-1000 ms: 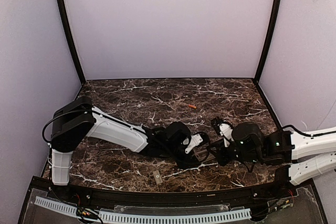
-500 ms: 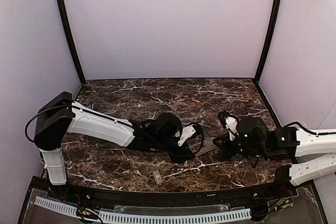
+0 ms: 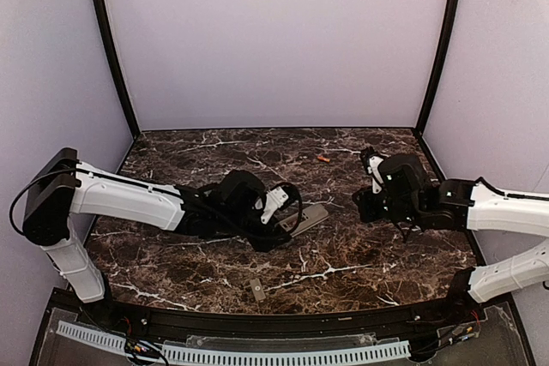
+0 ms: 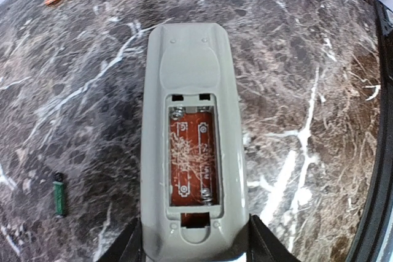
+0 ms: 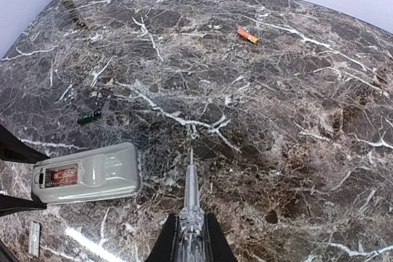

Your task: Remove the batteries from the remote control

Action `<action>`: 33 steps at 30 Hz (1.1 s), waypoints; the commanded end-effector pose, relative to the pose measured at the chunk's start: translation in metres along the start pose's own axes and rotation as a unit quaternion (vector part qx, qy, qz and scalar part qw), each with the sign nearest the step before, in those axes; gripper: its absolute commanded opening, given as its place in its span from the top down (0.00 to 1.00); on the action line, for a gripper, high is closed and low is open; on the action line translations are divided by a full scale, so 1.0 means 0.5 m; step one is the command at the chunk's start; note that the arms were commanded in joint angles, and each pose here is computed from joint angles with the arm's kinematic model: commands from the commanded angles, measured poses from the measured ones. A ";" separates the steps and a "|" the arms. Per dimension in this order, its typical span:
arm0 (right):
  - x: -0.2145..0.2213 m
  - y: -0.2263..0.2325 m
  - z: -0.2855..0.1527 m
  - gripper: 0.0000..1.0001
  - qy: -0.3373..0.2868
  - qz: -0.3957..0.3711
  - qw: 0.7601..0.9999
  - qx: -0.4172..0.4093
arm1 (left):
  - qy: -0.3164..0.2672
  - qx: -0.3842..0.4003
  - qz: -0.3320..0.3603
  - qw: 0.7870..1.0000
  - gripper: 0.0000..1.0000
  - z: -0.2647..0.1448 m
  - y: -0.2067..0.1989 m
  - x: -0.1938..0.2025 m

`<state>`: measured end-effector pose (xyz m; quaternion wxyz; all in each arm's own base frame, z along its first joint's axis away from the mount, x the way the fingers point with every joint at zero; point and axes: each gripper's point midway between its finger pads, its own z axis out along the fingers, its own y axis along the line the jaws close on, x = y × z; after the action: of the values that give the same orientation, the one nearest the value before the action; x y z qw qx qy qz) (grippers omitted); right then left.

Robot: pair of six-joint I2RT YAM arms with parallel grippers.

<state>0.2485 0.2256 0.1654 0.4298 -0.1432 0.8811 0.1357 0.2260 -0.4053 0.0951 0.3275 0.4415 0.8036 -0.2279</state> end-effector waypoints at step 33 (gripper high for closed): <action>-0.104 0.029 0.065 1.00 -0.014 0.012 0.999 -0.035 | 0.019 -0.365 -0.294 0.883 1.00 -0.241 0.331 0.319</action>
<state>0.2902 0.2509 0.1733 0.4178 -0.1516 0.8823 0.1548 0.2680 -0.1616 0.0589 0.3697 0.0848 0.9253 0.0075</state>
